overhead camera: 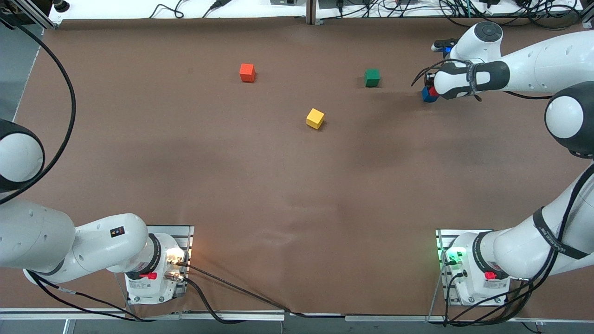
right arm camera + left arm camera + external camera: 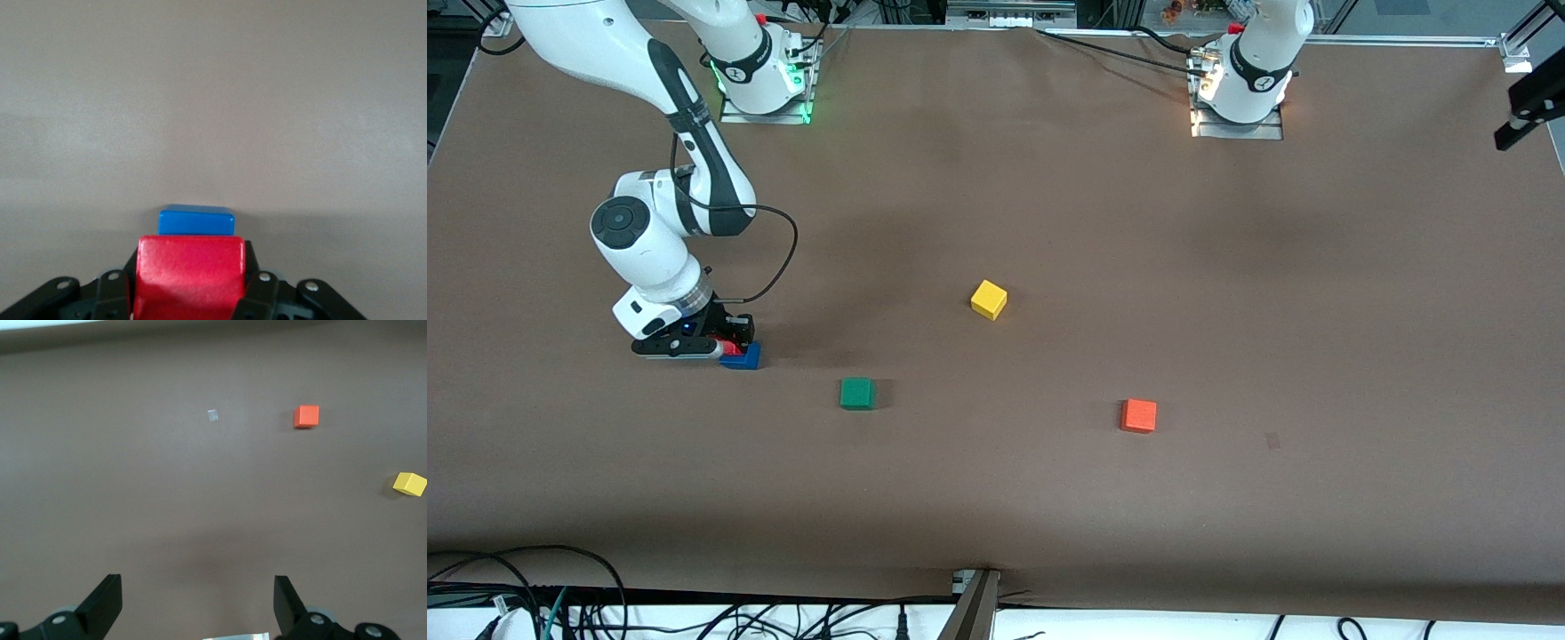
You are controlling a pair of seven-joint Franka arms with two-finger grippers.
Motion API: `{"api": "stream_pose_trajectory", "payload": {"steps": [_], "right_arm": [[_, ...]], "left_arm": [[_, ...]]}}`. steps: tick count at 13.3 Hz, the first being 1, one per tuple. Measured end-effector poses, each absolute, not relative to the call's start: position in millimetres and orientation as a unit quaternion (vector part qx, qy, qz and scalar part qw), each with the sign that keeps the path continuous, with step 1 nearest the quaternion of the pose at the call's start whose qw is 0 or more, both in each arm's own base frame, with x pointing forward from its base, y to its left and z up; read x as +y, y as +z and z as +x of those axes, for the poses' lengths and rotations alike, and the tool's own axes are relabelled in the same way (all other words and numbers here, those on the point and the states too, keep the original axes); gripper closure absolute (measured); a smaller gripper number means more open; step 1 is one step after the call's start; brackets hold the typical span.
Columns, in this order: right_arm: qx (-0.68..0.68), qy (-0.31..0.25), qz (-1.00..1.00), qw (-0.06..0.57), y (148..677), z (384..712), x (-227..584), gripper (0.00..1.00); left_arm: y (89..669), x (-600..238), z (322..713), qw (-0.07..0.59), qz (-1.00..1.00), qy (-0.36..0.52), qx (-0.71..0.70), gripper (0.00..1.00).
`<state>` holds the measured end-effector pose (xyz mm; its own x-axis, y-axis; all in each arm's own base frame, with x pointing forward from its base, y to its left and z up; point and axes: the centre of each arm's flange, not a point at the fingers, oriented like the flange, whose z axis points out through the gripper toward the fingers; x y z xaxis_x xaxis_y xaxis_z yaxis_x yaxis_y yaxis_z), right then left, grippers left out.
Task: Pass red block to right arm, stack on blue
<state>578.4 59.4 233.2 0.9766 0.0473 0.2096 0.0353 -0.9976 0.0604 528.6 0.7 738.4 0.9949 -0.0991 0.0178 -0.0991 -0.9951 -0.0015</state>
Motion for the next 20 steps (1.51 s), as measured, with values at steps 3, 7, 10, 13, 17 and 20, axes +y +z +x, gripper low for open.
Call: {"api": "stream_pose_trajectory", "payload": {"steps": [3, 7, 10, 13, 17, 20], "right_arm": [[0.023, 0.116, 0.993, 0.028, 242.1, 586.5, 61.0, 0.09], [0.047, 0.068, 0.996, 0.041, 271.5, 609.4, 62.6, 0.00], [0.073, 0.023, 0.996, 0.051, 329.9, 637.4, 61.8, 0.00], [0.076, -0.005, 0.996, 0.056, 380.1, 651.1, 62.7, 0.00], [0.082, -0.069, 0.993, 0.057, 457.8, 650.5, 61.6, 0.00], [0.080, -0.077, 0.993, 0.050, 510.2, 637.0, 60.1, 0.00]], "left_arm": [[717.5, -34.3, 523.3, 0.010, -0.999, 0.001, 0.049, 0.00], [684.4, -47.7, 507.5, 0.015, -1.000, 0.006, 0.012, 0.00], [665.3, -48.8, 507.1, 0.017, -0.999, 0.019, -0.020, 0.00], [655.8, -49.4, 510.3, 0.017, -0.999, 0.018, -0.023, 0.00], [654.9, -47.8, 511.7, 0.016, -0.999, 0.014, -0.024, 0.00], [653.8, -47.6, 512.2, 0.016, -1.000, 0.014, -0.017, 0.00]]}}
